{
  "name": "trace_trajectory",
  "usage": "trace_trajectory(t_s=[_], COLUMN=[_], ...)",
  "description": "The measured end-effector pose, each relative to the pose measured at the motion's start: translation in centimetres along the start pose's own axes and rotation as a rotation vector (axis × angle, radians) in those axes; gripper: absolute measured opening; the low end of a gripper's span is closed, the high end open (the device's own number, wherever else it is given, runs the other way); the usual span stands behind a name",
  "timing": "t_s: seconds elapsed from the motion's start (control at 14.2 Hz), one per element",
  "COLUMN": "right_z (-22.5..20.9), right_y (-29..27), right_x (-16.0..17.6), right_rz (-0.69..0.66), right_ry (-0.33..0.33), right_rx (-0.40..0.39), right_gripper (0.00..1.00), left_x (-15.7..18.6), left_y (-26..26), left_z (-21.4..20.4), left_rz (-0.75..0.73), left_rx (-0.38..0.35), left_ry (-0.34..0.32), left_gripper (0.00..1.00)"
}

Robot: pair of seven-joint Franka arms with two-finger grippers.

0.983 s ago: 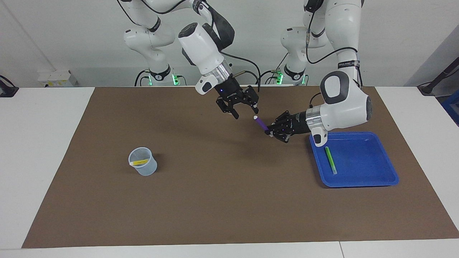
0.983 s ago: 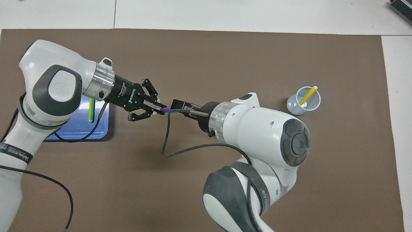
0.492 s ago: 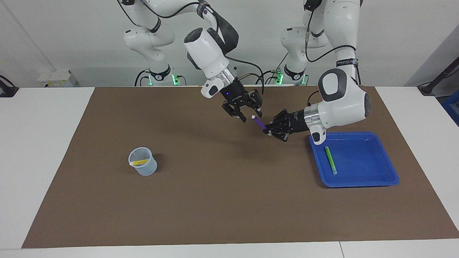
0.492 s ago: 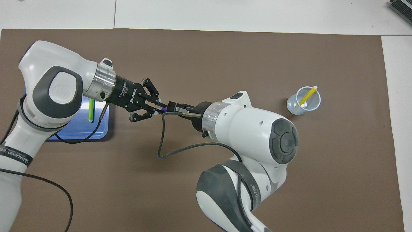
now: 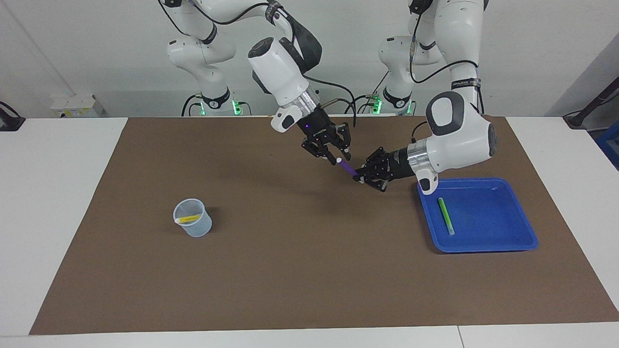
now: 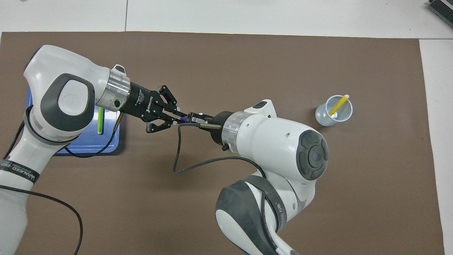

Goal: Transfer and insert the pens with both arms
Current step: 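Close the right gripper on the purple pen held by the left gripper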

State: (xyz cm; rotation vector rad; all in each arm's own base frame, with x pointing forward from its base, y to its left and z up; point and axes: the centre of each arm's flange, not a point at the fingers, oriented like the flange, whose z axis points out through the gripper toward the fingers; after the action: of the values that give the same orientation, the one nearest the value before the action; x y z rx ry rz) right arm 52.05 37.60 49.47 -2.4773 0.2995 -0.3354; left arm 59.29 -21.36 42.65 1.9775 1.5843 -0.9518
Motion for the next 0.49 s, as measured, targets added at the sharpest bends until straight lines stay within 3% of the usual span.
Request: trace_trajectory(t_s=[0.14, 0.49], right_z=[0.01, 0.02], right_y=[0.00, 0.00], right_x=[0.01, 0.10], right_rz=[0.000, -0.014], right_ry=[0.000, 0.001], right_rx=[0.000, 0.001], right_gripper=[0.38, 0.37], left_x=[-0.20, -0.14], left_y=[0.02, 0.06], left_z=[0.20, 0.15], left_rz=[-0.011, -0.018], left_rx=[-0.001, -0.005], left_ry=[0.001, 0.003], left_gripper=[0.17, 0.17])
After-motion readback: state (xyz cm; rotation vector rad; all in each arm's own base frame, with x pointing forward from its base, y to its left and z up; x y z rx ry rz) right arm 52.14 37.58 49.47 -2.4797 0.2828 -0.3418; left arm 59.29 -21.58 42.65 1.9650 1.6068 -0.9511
